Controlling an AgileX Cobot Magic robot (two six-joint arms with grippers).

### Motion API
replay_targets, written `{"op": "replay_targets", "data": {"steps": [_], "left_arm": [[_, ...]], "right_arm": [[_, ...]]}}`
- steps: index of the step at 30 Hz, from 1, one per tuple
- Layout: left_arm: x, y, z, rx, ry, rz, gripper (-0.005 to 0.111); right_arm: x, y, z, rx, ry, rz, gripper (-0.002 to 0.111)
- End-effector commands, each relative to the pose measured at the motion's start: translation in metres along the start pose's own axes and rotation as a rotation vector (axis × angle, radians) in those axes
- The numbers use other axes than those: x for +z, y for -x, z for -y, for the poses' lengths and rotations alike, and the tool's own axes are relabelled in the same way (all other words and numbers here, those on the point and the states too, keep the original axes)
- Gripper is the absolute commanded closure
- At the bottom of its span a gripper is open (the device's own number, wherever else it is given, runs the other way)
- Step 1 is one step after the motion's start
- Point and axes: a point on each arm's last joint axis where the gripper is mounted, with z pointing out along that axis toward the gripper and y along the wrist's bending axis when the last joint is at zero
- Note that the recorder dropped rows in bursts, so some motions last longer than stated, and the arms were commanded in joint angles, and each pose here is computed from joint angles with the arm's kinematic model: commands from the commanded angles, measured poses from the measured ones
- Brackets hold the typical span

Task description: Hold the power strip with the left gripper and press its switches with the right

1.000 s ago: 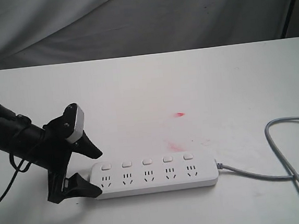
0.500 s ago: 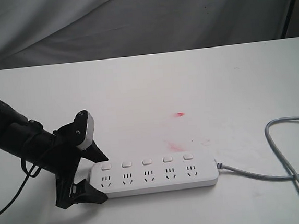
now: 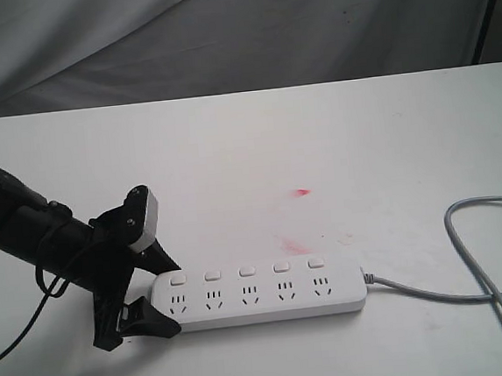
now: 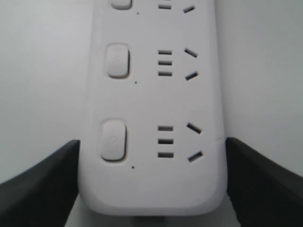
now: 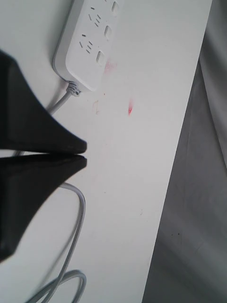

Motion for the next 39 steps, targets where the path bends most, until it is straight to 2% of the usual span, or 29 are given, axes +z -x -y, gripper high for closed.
{"op": "replay_targets", "data": {"steps": [1,7,20,39], "left_arm": [[0.0013,0.0012,0.0017,0.003,-0.002,0.003,0.054],[0.0013,0.0012,0.0017,0.003,-0.002,0.003,0.074],[0.0013,0.0012,0.0017,0.003,-0.002,0.003,0.106],[0.0013,0.0012,0.0017,0.003,-0.002,0.003,0.107]], "right_arm": [[-0.0001,-0.0006,-0.0004,0.006,0.004,0.006,0.108],[-0.0001,-0.0006,-0.0004,0.006,0.004,0.006,0.108],[-0.0001,-0.0006,-0.0004,0.006,0.004,0.006,0.108],[-0.0001,-0.0006,-0.0004,0.006,0.004,0.006,0.108]]}}
